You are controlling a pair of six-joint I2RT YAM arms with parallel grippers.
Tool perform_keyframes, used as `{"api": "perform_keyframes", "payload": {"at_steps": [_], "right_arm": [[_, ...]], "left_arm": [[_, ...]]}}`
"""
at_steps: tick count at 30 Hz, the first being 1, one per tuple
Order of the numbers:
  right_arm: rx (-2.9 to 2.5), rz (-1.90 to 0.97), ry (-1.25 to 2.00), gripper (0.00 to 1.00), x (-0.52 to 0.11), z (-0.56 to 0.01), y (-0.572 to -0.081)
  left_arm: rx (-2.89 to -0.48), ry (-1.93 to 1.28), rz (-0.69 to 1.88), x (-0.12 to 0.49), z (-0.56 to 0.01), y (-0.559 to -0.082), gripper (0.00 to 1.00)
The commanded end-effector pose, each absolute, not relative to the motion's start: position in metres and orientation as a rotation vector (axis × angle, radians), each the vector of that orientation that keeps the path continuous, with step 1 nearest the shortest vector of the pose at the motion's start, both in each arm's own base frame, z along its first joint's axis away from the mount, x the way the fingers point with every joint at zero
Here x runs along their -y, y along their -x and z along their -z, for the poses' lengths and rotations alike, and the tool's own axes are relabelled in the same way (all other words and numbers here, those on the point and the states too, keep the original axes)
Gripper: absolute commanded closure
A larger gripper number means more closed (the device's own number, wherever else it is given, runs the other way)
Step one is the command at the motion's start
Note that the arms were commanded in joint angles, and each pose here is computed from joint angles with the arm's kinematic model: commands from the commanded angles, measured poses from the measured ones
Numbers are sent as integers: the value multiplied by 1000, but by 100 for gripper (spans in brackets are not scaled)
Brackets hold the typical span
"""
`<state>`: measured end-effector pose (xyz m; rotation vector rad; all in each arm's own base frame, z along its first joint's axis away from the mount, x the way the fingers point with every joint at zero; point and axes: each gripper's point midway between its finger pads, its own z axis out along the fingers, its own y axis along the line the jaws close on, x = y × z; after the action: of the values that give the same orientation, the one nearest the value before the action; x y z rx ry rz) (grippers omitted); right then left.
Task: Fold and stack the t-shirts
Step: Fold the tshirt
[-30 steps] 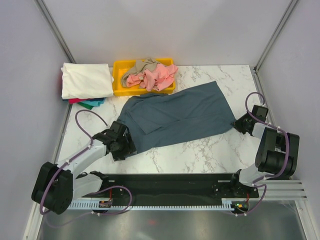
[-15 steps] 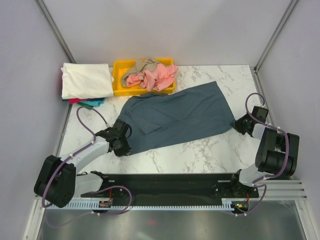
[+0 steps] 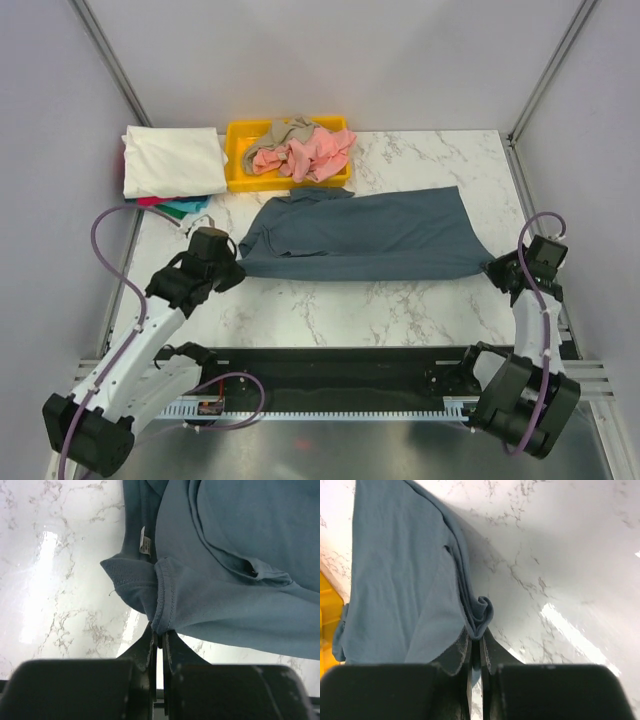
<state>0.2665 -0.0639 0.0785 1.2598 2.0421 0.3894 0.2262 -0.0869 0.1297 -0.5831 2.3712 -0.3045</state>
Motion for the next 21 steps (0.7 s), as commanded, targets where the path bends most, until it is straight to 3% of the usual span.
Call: {"api": "perform_keyframes", "payload": {"at_steps": [1, 15, 18, 19, 21], "right_arm": [[-2067, -285, -1374, 100, 66, -84, -231], [-2124, -270, -1401, 100, 37, -81, -174], [-2137, -244, -1382, 100, 37, -82, -168], [-2138, -256, -1363, 96, 35, -84, -169], [-2147, -272, -1349, 45, 31, -84, -168]], "left_arm": [[-2415, 605, 278, 77, -132, -203, 98], [-2428, 633, 490, 79, -147, -133, 98], [-2464, 597, 510, 81, -142, -122, 85], [-2475, 577, 546, 85, -143, -118, 68], [-2459, 538, 571, 85, -154, -113, 59]]}}
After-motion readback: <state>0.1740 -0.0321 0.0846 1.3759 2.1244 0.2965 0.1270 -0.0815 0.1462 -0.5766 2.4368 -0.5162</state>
